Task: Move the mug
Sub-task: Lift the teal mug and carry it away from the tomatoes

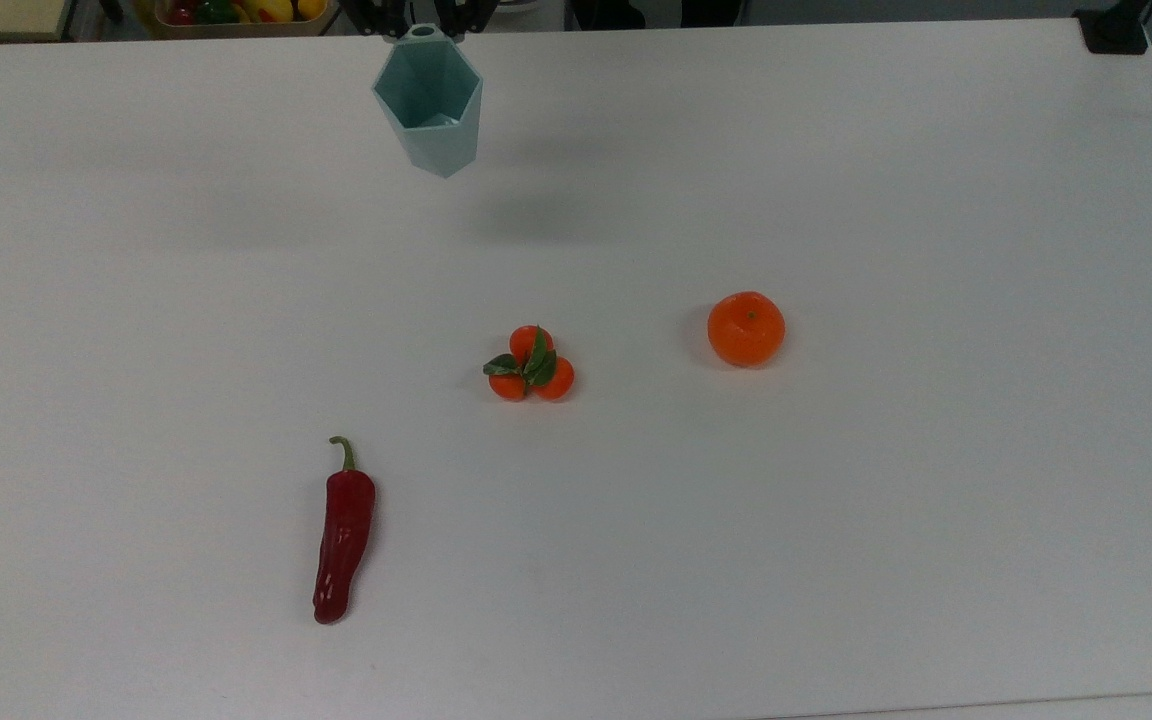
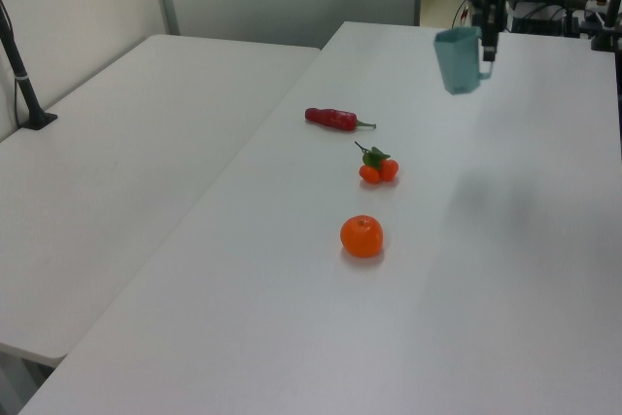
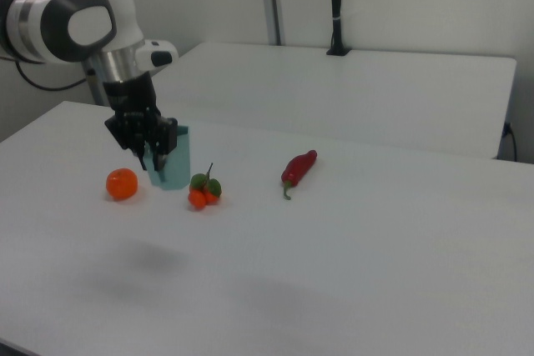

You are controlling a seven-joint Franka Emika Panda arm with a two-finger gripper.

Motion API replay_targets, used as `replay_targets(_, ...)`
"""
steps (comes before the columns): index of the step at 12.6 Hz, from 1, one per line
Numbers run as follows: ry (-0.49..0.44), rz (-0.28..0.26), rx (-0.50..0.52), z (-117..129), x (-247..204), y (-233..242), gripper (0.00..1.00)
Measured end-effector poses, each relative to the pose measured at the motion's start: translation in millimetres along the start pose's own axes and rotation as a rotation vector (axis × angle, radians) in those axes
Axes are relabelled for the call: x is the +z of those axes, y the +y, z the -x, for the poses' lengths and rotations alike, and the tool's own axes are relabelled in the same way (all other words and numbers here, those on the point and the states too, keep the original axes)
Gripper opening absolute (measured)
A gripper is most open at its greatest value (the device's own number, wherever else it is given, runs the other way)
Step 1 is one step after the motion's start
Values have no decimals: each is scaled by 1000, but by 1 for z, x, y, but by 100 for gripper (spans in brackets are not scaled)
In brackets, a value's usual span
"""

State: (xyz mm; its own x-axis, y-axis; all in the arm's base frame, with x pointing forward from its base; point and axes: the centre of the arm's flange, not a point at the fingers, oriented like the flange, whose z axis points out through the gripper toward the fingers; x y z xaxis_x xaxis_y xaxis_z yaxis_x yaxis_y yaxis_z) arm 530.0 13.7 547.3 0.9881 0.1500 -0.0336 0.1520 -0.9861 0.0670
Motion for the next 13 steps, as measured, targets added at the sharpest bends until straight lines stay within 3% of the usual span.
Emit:
replay_targets(7, -211, -28, -56, 36, 98, -11, 27)
replay_targets(10, -208, -7, -72, 42, 127, -12, 27)
replay_targets(13, -141, 1, -74, 49, 151, -12, 27)
